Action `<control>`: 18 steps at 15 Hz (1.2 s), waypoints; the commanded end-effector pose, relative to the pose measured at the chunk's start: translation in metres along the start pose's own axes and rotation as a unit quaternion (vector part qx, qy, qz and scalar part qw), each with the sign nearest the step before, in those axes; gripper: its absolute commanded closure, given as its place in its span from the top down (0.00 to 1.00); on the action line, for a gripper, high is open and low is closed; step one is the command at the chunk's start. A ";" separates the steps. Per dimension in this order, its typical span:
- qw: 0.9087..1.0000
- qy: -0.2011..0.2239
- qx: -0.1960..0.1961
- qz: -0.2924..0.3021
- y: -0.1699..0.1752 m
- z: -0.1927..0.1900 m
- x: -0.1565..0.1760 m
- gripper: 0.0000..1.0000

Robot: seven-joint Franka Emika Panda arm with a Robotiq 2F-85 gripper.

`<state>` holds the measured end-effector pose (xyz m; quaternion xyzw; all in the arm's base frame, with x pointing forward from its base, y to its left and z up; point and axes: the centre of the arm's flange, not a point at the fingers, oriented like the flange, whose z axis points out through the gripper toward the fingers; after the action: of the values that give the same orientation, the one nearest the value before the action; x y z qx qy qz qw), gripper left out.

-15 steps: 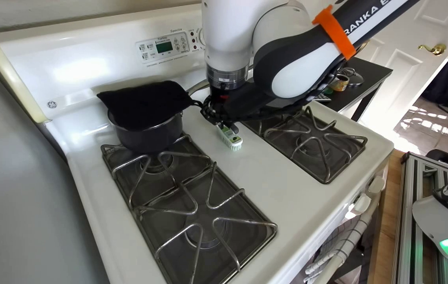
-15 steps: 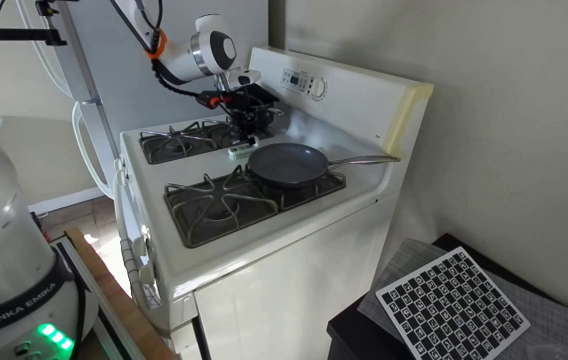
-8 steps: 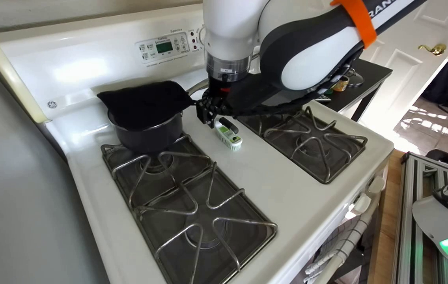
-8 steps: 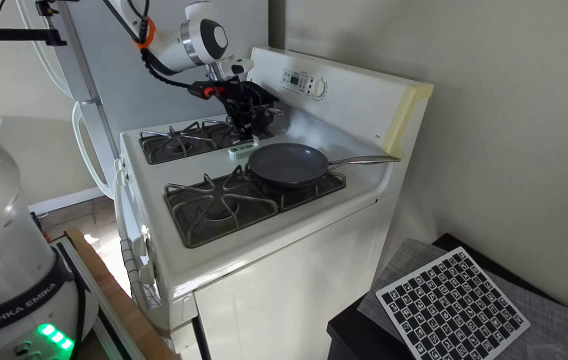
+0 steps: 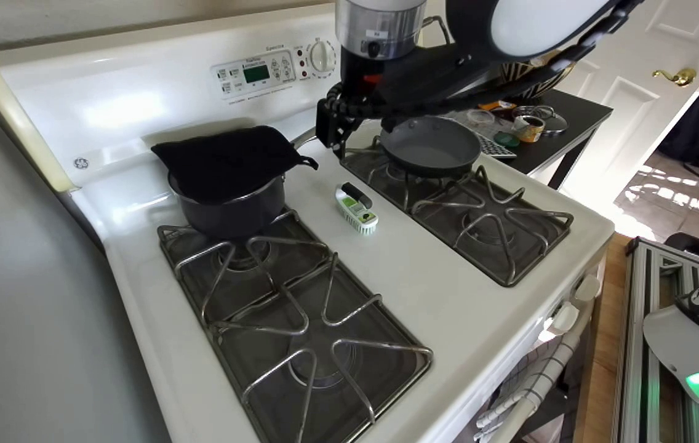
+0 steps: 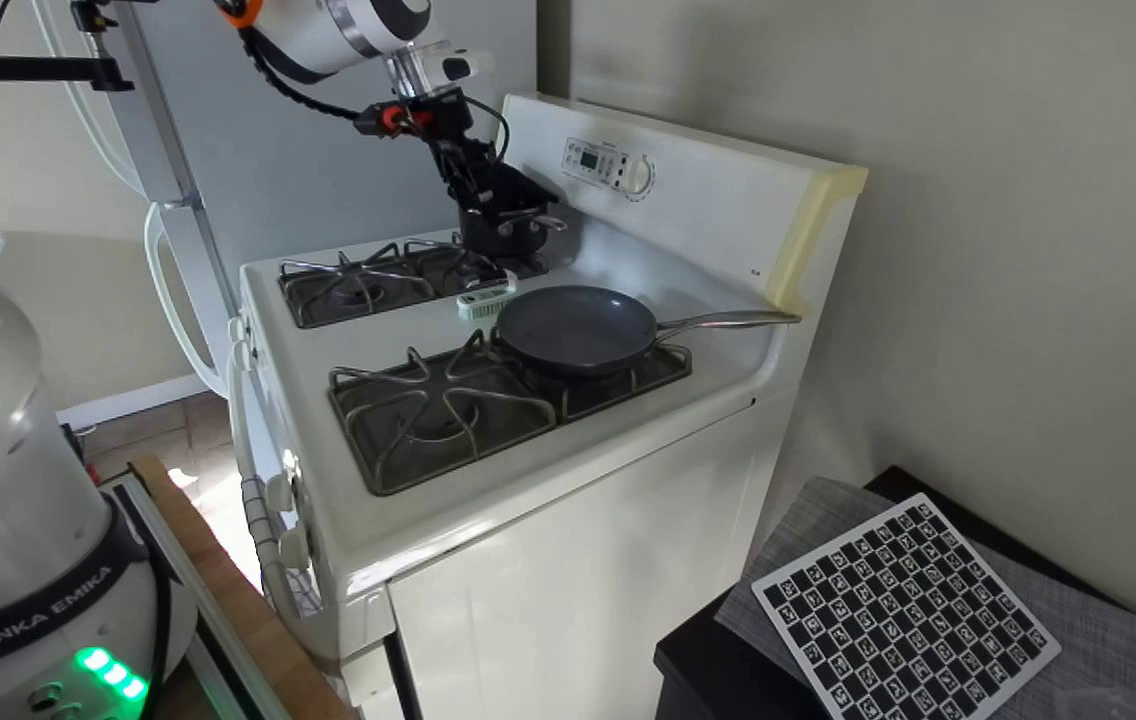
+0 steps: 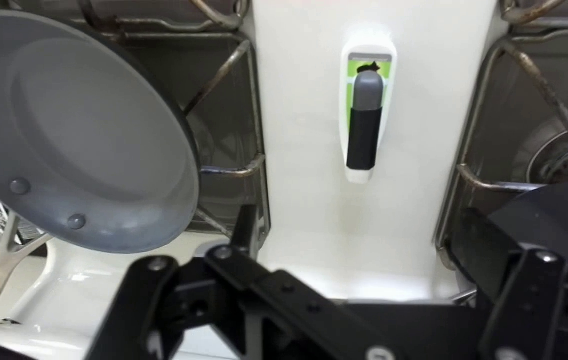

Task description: Move the pan forward and use the brush in the middle of the plates to brush the inside of the pan

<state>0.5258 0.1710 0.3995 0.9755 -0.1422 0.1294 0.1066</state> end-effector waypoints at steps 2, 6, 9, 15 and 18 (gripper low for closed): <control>1.000 -0.005 -0.005 0.010 0.019 -0.041 -0.006 1.00; 1.000 0.006 0.000 0.018 0.026 -0.065 -0.006 1.00; 1.000 0.018 0.000 0.021 0.021 -0.063 -0.001 1.00; 1.000 0.018 0.001 0.022 0.023 -0.067 -0.001 1.00; 1.000 0.018 0.001 0.022 0.023 -0.067 -0.001 1.00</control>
<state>0.5029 0.1663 0.4659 0.9698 -0.1611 0.1498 0.1054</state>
